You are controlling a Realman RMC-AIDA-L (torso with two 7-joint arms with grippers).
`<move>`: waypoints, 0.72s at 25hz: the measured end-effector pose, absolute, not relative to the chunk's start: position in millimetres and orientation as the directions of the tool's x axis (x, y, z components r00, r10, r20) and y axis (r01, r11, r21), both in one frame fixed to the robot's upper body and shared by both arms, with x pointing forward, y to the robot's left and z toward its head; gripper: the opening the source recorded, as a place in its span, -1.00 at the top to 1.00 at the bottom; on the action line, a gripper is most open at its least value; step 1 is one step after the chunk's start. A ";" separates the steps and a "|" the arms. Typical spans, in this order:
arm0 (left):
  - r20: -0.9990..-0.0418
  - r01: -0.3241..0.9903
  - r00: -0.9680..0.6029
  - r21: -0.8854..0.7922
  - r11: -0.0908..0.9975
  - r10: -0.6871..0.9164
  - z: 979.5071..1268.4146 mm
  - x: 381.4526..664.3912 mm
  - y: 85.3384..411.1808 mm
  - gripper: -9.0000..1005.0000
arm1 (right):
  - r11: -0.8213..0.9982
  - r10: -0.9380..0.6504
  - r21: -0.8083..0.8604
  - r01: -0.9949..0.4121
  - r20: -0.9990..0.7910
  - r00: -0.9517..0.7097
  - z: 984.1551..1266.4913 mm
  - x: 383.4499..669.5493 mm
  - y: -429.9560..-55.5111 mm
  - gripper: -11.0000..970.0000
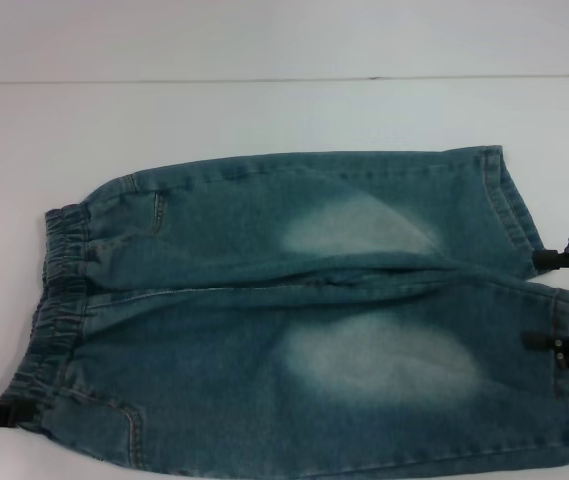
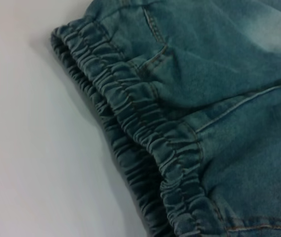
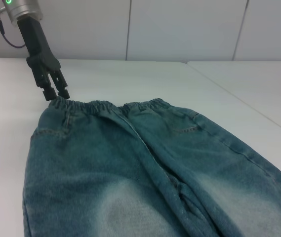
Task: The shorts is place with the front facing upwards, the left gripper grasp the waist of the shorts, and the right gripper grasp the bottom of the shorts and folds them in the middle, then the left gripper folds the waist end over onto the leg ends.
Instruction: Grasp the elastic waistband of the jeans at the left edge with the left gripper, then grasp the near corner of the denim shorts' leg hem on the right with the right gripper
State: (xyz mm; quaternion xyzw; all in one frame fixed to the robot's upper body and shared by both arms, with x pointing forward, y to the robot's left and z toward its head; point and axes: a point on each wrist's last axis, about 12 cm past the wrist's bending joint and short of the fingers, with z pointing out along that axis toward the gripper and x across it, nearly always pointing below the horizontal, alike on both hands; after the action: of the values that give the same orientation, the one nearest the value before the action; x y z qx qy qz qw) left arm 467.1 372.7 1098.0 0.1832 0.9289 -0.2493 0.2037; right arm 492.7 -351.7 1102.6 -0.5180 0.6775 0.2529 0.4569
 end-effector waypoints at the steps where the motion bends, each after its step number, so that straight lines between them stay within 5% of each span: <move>1: -0.469 0.444 -0.850 -0.388 0.807 0.242 1098.0 467.4 372.2 -0.68 | 0.337 -0.472 -0.132 -0.932 -0.881 -0.046 1102.5 492.9 -351.8 -0.89; 7: -0.459 0.464 -0.848 -0.397 0.792 0.266 1097.0 468.7 367.2 -0.57 | 0.351 -0.476 -0.134 -0.927 -0.878 -0.053 1100.6 493.3 -352.4 -0.89; 18: -0.457 0.458 -0.852 -0.411 0.788 0.256 1095.6 475.1 363.5 0.10 | 0.353 -0.476 -0.133 -0.926 -0.878 -0.056 1099.1 492.6 -351.7 -0.89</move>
State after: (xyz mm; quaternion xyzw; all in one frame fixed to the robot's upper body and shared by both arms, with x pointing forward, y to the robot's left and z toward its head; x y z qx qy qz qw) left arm 475.1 363.5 1095.6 0.1928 0.9259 -0.2620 0.1920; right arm 492.6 -351.7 1099.1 -0.5127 0.6836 0.2459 0.4576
